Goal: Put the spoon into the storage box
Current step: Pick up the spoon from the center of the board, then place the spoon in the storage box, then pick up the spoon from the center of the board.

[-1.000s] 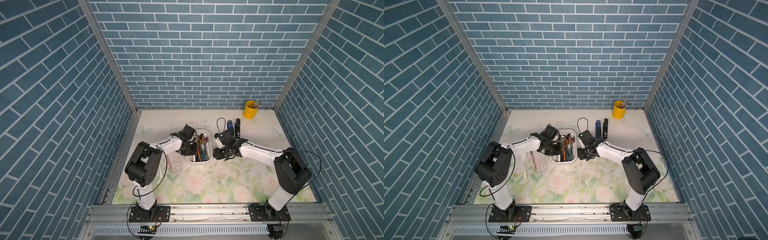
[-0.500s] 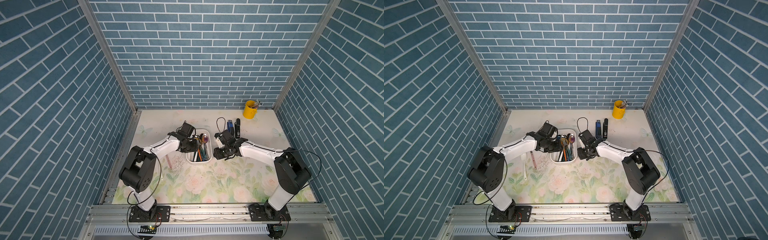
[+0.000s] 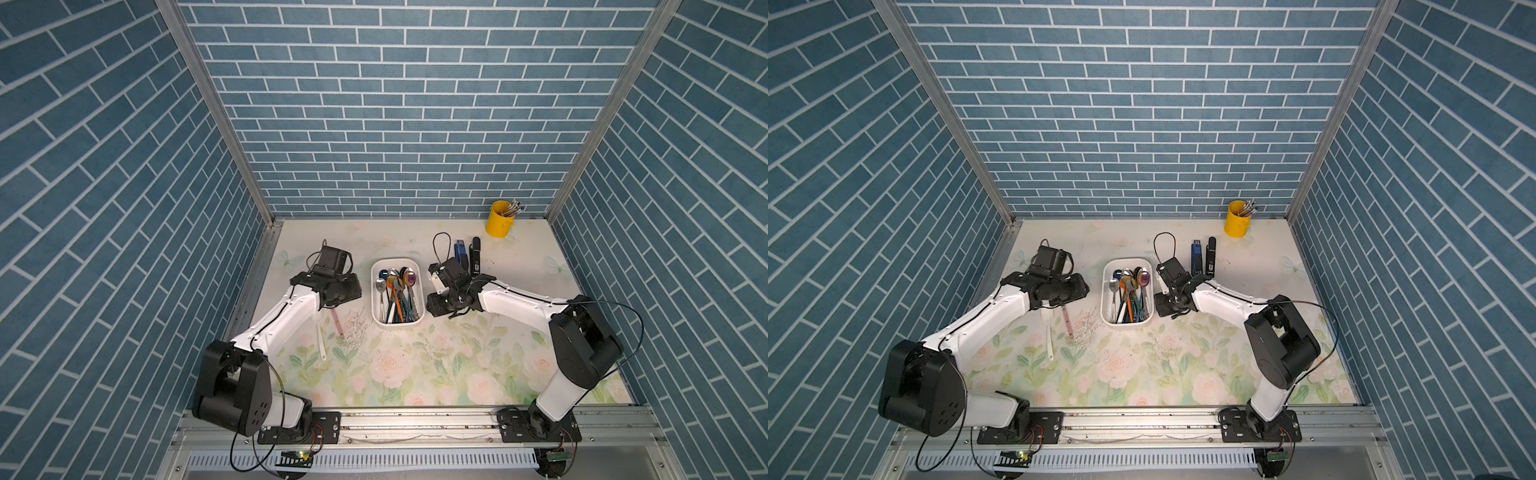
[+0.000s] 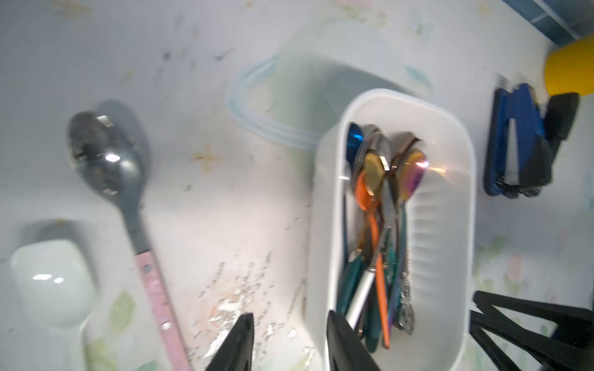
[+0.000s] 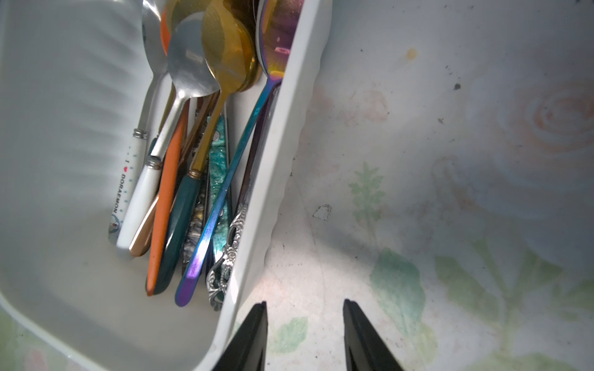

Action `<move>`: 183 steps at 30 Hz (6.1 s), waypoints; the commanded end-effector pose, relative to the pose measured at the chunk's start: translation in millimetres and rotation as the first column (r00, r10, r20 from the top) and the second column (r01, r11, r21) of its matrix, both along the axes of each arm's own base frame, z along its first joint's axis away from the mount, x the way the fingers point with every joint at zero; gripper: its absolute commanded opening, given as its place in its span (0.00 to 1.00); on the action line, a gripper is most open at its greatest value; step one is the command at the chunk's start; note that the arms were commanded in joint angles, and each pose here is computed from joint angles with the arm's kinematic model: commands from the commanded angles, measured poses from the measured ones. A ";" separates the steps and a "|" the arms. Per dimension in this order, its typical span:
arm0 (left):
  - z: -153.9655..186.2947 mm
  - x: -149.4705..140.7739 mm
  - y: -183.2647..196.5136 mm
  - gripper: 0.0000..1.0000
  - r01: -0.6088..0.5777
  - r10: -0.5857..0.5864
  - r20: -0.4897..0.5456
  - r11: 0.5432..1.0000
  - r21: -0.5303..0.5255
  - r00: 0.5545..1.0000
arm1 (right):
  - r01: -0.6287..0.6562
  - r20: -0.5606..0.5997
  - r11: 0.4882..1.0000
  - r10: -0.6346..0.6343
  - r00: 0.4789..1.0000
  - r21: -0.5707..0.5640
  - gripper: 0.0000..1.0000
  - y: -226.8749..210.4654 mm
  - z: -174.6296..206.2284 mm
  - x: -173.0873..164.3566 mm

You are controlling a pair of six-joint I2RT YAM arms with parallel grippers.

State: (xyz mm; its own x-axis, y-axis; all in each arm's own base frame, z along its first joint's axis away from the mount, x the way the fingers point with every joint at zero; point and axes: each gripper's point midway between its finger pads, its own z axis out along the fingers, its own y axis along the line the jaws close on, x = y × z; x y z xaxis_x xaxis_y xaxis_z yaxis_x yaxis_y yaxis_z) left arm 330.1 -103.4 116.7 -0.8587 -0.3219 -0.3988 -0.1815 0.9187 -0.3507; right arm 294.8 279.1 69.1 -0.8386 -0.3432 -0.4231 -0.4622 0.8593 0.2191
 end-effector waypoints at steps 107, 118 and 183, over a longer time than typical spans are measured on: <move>-71.9 25.6 -118.9 0.04 0.337 -0.317 -0.180 0.937 0.094 0.931 | 0.018 0.039 0.999 -0.016 0.999 -0.046 0.43 -20.2 -2.3 -5.4; -86.1 21.2 -122.8 0.10 0.352 -0.327 -0.215 0.932 0.089 0.920 | 0.015 0.034 0.999 -0.014 0.999 -0.050 0.43 -19.9 -4.7 -5.4; -112.9 -74.7 84.6 0.31 -0.036 0.120 -0.376 0.974 0.222 0.919 | 0.028 0.057 0.998 -0.024 0.998 -0.063 0.43 -38.4 -12.6 -2.2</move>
State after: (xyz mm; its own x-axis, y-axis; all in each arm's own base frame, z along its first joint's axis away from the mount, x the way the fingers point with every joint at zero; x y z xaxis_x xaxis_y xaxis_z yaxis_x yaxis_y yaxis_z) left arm 261.4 -15.9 13.3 -0.9256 -0.3468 -0.1518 -0.3453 0.9378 -0.0365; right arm 291.6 242.5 49.5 -0.8372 -0.3423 -0.4266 -0.4362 0.8884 0.1431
